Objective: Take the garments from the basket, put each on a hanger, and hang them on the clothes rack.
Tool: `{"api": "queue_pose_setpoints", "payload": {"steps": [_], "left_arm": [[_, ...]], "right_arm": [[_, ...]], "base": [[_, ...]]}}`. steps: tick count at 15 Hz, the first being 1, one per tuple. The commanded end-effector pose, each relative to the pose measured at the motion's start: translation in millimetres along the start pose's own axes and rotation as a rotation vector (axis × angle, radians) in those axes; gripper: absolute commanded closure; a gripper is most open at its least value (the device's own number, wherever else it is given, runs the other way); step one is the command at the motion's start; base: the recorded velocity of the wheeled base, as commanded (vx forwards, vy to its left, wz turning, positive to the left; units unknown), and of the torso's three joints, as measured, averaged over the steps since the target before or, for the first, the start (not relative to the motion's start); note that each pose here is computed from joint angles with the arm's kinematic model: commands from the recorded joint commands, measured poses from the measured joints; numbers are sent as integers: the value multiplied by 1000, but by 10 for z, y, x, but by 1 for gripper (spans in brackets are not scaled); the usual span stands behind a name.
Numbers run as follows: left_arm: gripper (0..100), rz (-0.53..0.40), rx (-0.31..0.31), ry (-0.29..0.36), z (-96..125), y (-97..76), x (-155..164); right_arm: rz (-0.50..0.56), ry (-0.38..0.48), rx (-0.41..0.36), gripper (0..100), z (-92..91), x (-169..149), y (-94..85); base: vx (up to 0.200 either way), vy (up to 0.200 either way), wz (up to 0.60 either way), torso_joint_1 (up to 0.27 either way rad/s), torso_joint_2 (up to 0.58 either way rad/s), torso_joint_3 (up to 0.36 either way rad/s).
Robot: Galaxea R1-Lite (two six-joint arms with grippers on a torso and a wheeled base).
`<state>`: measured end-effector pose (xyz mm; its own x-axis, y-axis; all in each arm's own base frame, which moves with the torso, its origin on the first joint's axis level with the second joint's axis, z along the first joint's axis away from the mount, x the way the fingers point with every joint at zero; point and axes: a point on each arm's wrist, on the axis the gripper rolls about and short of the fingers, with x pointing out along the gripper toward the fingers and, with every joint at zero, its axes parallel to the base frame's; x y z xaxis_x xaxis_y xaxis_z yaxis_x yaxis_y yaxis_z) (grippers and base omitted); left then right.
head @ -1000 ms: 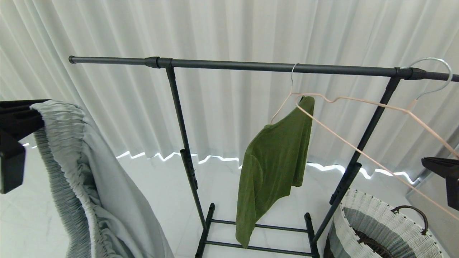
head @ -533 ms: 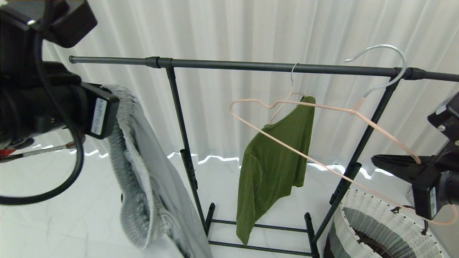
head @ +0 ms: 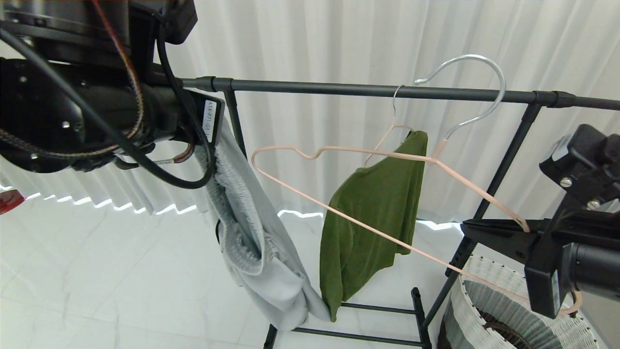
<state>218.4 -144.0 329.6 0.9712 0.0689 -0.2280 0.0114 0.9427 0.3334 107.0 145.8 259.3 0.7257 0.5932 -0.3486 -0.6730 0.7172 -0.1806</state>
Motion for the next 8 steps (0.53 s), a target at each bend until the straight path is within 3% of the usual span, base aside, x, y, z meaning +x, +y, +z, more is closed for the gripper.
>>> {"api": "queue_pose_setpoints", "payload": {"steps": [1,8], "left_arm": [[100,26,-1,16,28,-99,136],[100,46,-18,-8,133,-121,128]], "right_arm": [[18,1,-8,100,11,16,40],[45,20,-12,100,44,153,135]], "base": [[0,0,0,0,0,0],[0,0,0,0,0,0]]}}
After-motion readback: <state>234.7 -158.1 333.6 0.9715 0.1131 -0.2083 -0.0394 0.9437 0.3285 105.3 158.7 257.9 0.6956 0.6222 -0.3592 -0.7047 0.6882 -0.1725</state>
